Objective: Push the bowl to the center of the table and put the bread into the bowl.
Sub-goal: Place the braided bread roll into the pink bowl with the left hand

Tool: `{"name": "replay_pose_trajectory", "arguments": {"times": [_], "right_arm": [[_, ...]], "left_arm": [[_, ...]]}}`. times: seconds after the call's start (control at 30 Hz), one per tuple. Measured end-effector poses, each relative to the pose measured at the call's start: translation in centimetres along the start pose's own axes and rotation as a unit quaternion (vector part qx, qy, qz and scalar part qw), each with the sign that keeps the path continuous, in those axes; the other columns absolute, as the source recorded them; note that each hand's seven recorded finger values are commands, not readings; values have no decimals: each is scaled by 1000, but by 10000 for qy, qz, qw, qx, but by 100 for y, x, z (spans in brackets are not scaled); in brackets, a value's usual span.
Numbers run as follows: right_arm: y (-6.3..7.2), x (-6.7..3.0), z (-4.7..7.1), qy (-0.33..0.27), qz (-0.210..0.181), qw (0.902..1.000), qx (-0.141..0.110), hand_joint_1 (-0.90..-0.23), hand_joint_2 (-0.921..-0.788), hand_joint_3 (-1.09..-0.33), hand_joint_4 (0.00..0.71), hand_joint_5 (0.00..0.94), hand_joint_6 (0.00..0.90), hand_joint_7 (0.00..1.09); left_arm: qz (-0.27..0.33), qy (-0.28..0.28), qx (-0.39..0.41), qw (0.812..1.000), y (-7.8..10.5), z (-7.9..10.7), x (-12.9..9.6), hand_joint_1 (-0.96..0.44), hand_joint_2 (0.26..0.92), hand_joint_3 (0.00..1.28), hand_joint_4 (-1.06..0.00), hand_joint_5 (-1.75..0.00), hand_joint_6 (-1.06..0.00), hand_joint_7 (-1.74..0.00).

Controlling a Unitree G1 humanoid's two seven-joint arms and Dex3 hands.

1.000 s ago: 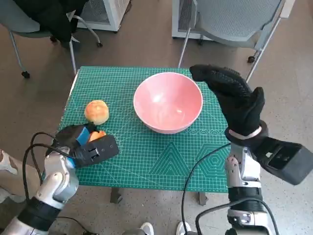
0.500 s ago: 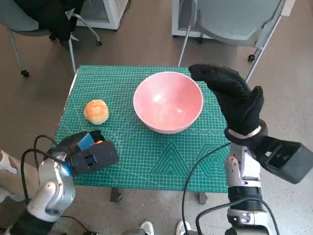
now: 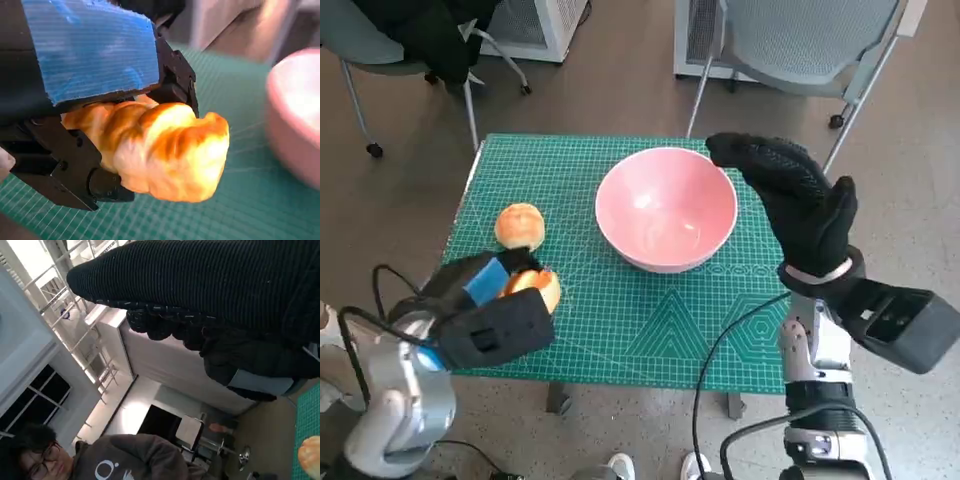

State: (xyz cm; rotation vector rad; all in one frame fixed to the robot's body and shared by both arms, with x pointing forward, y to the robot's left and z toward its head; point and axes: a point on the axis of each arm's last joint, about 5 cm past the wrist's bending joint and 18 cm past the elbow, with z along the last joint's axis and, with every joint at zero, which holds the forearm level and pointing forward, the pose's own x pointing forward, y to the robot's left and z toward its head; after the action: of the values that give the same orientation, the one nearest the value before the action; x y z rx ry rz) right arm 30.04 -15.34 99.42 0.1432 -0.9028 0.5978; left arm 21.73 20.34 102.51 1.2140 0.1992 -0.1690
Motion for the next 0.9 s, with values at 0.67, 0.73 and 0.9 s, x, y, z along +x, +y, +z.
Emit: {"name": "replay_pose_trajectory", "arguments": {"times": [0.67, 0.73, 0.9], "right_arm": [[-7, 20, 4, -31, 34, 10000, 4, -700, -921, -852, 64, 1, -1, 236], [-10, 18, 5, -43, 27, 10000, 13, -700, -921, -851, 65, 1, -1, 237], [-20, 11, 10, -67, 8, 10000, 18, -699, -921, -850, 65, 1, -1, 239]], "left_arm": [[1610, -1631, 140, 9733, 648, 654, -9, 3, 818, 169, -791, -1099, -733, -1031], [1628, -1734, 167, 9712, 663, 706, 30, 3, 832, 146, -787, -1103, -729, -1032], [1603, -1983, 243, 9666, 663, 850, 180, 3, 853, 119, -780, -1104, -707, -1056]]}}
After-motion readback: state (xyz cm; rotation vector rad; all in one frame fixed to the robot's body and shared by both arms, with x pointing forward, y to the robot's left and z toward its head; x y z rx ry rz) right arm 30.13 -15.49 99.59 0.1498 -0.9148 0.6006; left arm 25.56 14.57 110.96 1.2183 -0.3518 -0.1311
